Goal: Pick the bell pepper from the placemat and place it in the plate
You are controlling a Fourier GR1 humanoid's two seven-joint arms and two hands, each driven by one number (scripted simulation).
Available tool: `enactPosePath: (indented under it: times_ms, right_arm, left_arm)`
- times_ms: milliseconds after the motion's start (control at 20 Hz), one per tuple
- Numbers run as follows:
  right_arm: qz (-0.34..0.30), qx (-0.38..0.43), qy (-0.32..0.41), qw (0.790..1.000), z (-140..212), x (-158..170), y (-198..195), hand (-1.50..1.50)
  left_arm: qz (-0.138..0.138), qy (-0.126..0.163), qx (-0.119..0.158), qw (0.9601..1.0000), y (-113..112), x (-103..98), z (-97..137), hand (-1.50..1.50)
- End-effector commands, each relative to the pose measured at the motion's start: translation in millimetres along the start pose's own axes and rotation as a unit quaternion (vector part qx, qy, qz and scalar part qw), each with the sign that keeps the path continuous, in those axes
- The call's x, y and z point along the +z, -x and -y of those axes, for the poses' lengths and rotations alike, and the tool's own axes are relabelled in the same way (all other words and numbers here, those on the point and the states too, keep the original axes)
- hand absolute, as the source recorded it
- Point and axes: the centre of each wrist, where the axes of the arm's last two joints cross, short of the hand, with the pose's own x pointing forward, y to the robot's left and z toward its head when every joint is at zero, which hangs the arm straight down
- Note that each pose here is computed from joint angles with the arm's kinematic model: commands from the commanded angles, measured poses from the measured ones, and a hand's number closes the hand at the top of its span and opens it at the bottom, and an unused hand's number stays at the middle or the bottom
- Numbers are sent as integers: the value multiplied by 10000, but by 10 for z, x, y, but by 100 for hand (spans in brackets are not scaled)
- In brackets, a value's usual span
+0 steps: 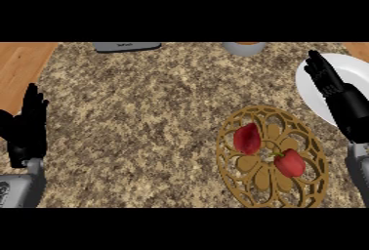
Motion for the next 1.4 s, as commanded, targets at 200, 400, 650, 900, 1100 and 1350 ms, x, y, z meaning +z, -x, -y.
enactPosePath:
  times_ms: [200,400,650,900,1100,1350]
  right_arm:
    - [2067,-39,-1394,9684,261,-250,-796,150]
    - [2063,1704,67,9635,763,-156,-679,150]
    - [2641,592,-57,9627,978,39,-126,-150]
    - [2602,1081,-557,9579,1136,173,-148,-150]
    - [2078,2377,-1306,9398,1384,261,-505,-150]
    - [1484,3394,-2319,8994,1168,357,-718,-150]
  left_arm:
    - [-1178,1481,55,9819,464,440,438,0]
    - [-1472,2346,534,9594,536,615,633,0]
    - [-1608,2487,394,9543,661,820,479,0]
    - [-1561,2451,569,9551,700,810,521,0]
    - [-1460,2333,460,9603,627,675,404,0]
    - [-1575,2296,451,9594,633,728,380,0]
